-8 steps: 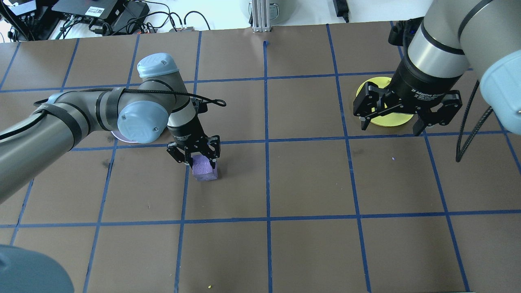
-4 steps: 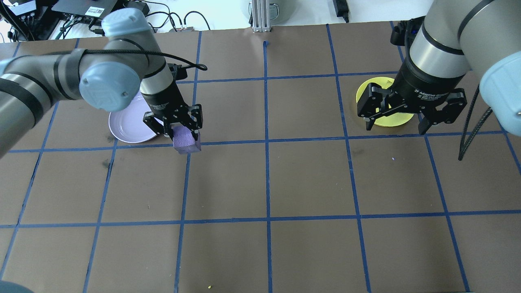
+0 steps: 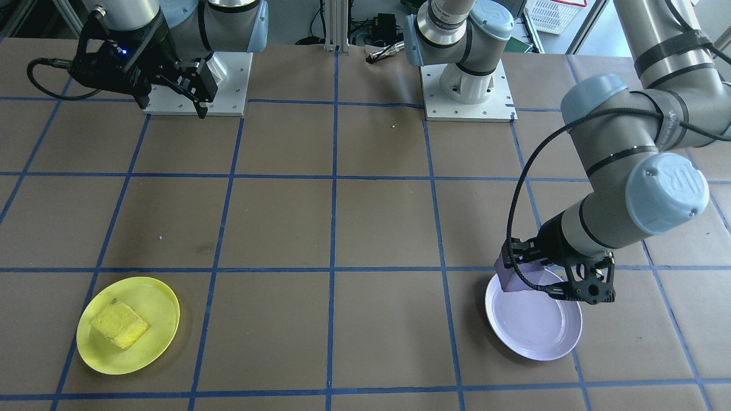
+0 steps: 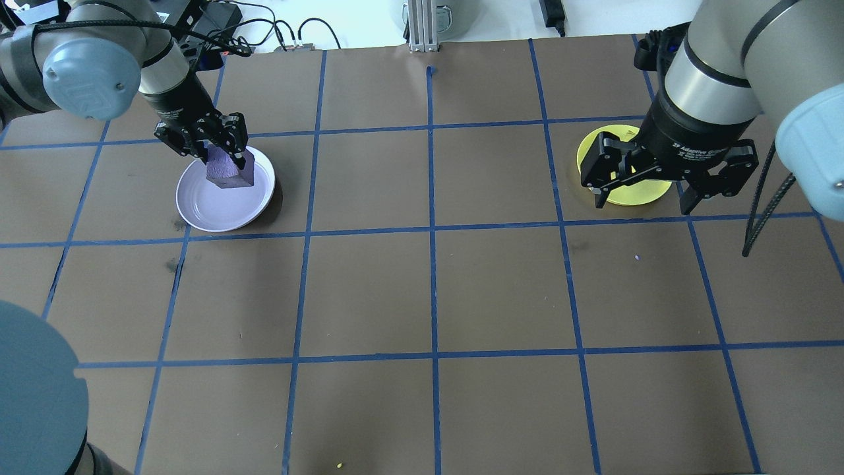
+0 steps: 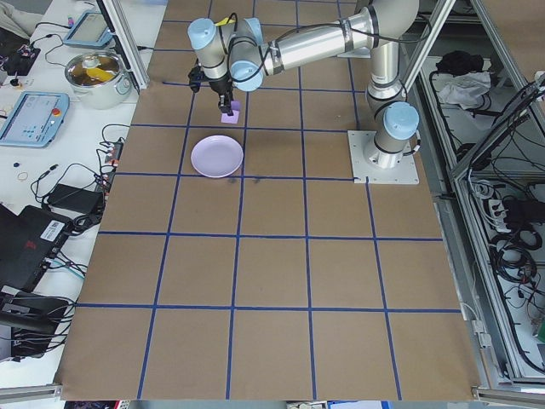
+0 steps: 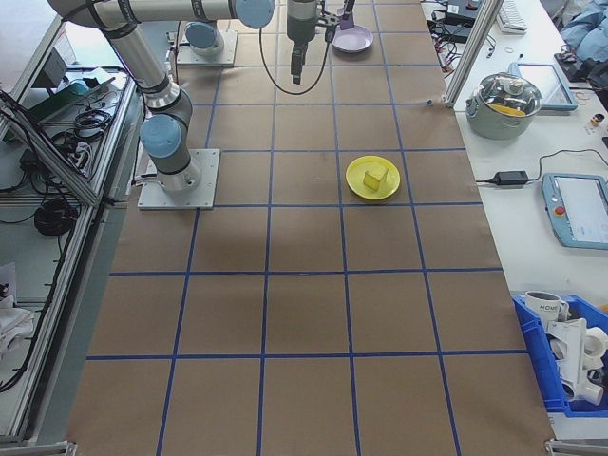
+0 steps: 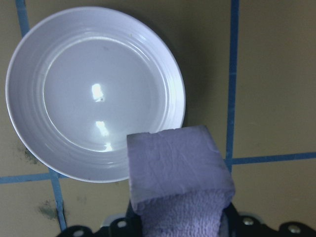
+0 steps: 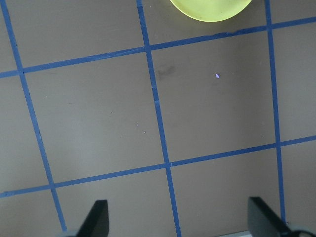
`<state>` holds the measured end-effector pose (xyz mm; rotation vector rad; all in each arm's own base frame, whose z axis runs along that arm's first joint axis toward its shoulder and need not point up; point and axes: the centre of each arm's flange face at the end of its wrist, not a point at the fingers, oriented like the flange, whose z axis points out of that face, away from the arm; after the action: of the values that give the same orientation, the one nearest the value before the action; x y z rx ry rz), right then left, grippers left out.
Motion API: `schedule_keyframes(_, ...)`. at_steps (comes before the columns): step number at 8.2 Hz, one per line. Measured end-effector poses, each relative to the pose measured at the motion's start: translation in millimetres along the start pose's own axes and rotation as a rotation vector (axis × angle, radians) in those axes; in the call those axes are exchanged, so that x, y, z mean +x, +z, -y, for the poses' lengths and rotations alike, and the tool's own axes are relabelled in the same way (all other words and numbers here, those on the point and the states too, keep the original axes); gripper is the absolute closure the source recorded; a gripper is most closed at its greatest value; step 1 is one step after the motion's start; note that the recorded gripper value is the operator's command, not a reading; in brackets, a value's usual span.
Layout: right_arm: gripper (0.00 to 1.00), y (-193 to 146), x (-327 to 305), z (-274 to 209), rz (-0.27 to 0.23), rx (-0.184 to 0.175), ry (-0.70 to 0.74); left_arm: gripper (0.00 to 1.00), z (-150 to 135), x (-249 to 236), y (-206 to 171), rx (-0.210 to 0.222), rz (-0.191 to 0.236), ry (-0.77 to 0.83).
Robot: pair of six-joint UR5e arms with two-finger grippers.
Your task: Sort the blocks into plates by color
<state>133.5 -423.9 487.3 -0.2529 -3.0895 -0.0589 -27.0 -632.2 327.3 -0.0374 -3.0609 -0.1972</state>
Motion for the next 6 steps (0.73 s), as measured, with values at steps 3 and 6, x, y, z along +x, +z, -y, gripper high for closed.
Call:
schedule_keyframes(3,0.00,2.4,-0.4,1.7,-0.001,-0.004,-0.018,0.37,32.8,-41.2,46.7,0.015,0.010,0.032)
schedule_keyframes(6,0.00,3.7,-0.9,2.7,0.002,-0.006,-0.021,0.00,40.5,-61.2,67.8,-0.004,0.012,0.020)
